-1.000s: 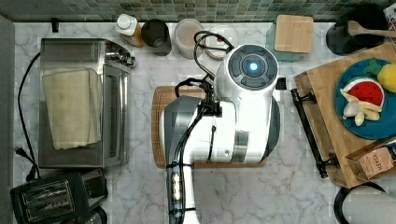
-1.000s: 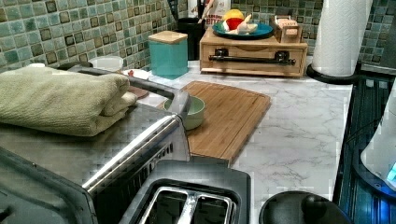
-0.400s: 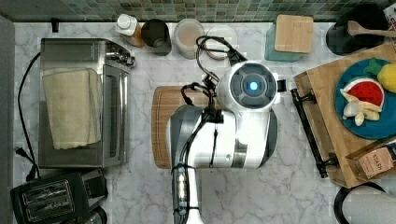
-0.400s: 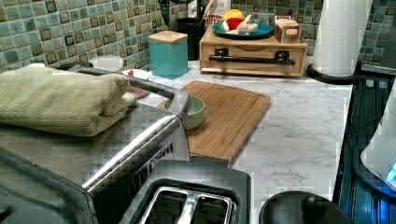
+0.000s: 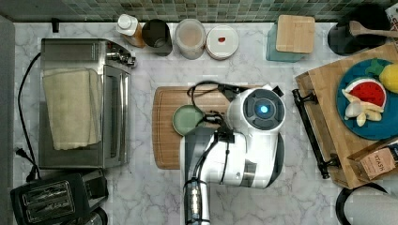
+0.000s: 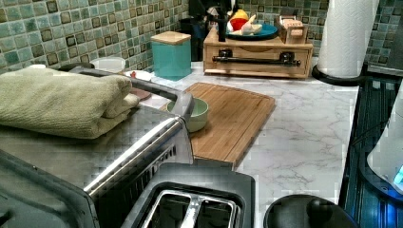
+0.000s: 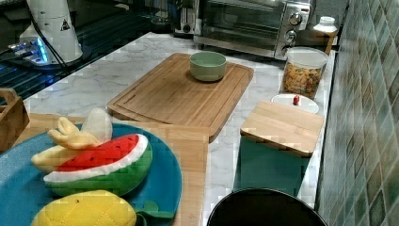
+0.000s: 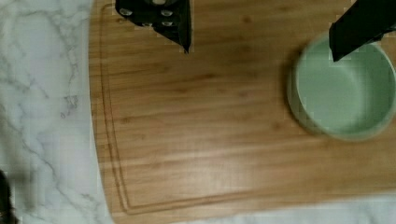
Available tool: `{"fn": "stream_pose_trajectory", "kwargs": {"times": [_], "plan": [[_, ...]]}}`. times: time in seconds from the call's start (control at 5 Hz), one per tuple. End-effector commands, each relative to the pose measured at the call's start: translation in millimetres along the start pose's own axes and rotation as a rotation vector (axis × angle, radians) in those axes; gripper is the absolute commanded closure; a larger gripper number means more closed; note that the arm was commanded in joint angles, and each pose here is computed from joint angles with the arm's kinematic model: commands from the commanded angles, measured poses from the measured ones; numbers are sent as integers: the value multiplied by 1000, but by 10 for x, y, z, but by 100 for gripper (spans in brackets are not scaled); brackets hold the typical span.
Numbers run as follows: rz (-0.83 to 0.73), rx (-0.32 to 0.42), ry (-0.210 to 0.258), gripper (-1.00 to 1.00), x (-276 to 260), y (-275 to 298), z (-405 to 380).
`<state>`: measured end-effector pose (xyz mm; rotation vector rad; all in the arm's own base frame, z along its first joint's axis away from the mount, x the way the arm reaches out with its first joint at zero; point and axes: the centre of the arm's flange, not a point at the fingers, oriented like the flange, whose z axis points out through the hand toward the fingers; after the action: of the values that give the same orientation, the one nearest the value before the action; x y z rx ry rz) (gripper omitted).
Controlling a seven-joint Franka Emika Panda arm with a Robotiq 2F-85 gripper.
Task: Open the drawer.
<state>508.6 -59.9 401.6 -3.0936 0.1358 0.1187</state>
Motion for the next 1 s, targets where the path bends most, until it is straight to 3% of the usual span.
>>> {"fn": "stream_pose_trajectory", "kwargs": {"times": [0.2, 0.4, 1.0], "plan": [[-246, -33, 166, -100, -289, 1120, -27], [-327, -69, 231, -100, -352, 1345, 165], [-432, -171, 247, -100, -290, 1782, 551]]}}
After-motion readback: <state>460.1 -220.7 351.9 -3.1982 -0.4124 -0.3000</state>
